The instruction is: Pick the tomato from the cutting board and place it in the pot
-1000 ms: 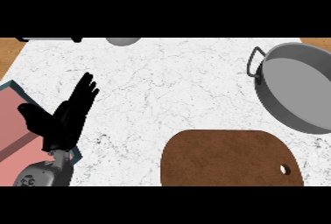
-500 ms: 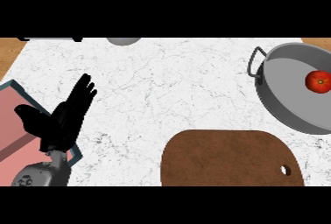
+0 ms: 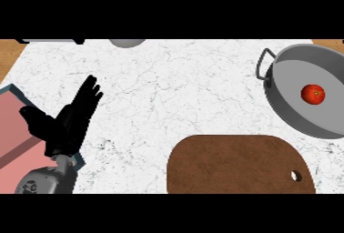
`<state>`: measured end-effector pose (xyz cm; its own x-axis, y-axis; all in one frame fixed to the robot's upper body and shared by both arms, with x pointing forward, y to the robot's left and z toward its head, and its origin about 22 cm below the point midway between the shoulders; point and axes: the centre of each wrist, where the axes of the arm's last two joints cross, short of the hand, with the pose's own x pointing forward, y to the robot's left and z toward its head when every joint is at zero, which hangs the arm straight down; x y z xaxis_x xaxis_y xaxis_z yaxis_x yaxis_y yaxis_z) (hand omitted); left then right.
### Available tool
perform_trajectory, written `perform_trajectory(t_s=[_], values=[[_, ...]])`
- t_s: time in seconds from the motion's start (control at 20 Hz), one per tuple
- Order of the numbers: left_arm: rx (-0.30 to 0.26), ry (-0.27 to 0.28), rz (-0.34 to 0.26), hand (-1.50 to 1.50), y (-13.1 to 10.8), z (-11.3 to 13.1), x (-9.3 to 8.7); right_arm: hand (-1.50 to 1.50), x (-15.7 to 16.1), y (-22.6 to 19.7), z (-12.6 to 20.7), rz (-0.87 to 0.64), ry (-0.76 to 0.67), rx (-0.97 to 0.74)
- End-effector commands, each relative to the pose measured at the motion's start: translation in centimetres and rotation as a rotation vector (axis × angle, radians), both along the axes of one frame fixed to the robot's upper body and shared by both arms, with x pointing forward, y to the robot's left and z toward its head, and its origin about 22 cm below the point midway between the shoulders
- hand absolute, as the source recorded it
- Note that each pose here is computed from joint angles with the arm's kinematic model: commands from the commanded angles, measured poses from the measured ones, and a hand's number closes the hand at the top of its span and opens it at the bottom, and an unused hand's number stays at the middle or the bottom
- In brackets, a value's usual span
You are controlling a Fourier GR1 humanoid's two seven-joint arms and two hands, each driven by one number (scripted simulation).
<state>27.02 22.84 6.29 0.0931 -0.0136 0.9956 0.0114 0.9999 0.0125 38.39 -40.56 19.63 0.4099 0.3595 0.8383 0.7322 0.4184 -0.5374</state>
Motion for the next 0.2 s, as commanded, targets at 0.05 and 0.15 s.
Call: perform_trajectory(t_s=[0.05,0.15], values=[[0.005,0.000,0.005,0.00,0.4,1.6,-0.2,-1.50,-2.2,-2.8,1.4,-0.131,-0.223,-0.055],[-0.004,0.014,0.026,0.00,1.6,0.4,0.6,-1.50,-2.2,-2.9,1.3,-0.167,-0.235,-0.038]])
